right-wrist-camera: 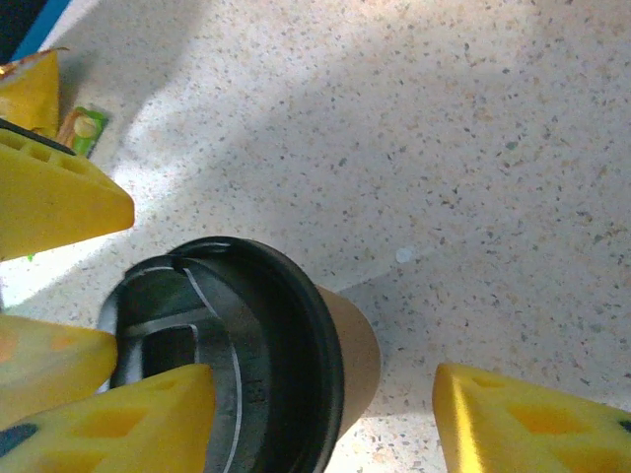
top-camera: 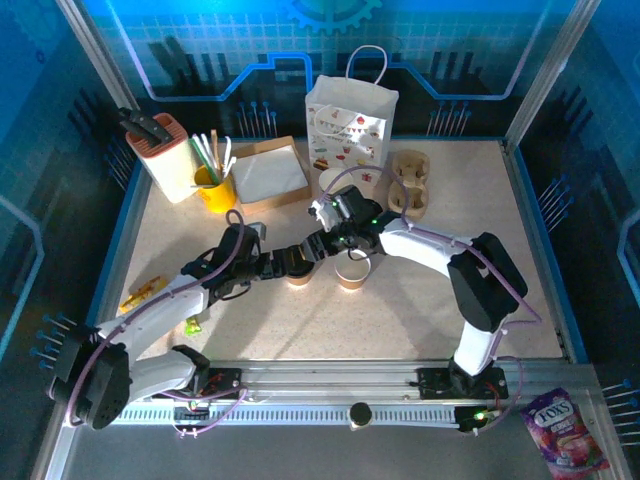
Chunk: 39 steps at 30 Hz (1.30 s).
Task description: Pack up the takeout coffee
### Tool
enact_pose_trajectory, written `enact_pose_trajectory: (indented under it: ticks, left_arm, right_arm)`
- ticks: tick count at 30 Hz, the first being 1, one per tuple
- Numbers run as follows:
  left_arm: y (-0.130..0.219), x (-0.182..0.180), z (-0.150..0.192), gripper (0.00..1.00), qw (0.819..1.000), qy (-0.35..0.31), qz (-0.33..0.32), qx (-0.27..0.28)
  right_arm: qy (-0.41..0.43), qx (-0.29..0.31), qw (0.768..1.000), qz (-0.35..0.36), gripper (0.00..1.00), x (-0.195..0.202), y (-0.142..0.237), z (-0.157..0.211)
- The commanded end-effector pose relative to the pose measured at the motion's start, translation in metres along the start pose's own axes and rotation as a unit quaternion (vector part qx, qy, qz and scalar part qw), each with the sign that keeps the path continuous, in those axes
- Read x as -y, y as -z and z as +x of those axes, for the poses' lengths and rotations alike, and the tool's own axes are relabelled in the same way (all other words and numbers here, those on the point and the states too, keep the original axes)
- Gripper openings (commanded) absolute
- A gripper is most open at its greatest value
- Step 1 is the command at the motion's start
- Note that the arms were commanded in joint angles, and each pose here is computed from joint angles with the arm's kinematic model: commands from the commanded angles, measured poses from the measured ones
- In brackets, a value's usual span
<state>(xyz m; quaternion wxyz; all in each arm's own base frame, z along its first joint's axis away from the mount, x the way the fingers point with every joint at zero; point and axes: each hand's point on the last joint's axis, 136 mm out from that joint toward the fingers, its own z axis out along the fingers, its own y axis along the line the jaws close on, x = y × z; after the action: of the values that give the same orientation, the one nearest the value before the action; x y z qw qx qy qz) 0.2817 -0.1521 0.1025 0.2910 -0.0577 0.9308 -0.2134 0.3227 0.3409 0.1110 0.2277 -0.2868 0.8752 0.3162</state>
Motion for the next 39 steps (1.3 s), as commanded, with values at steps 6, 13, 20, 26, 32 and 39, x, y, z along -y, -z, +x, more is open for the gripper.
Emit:
enact_pose_trajectory:
  ticks: [6, 13, 20, 26, 32, 39]
  left_arm:
    - [-0.007, -0.016, 0.023, 0.83, 0.999, -0.025, -0.034, -0.02]
    - [-0.012, -0.021, 0.029, 0.83, 0.999, -0.024, -0.042, -0.021]
    - [0.024, 0.021, -0.026, 0.86, 0.996, -0.032, 0.029, 0.081]
    - [0.046, 0.055, -0.056, 0.87, 0.988, -0.029, 0.087, 0.125]
    - [0.049, 0.082, -0.064, 0.87, 0.985, -0.043, 0.132, 0.102]
    - [0.052, 0.117, -0.057, 0.87, 0.98, -0.097, 0.165, 0.056]
  right_arm:
    - [0.0, -0.032, 0.999, 0.036, 0.56, 0.022, -0.01, 0.03]
    - [0.003, -0.038, 0.998, 0.041, 0.55, 0.02, -0.005, 0.032]
    - [0.017, 0.049, 0.999, 0.013, 0.63, -0.013, 0.046, -0.028]
    - [0.004, 0.078, 0.995, 0.069, 0.66, 0.013, 0.091, -0.033]
    - [-0.042, 0.056, 0.978, 0.195, 0.68, 0.08, 0.126, -0.009]
    - [-0.072, 0.014, 0.955, 0.287, 0.69, 0.14, 0.135, 0.008]
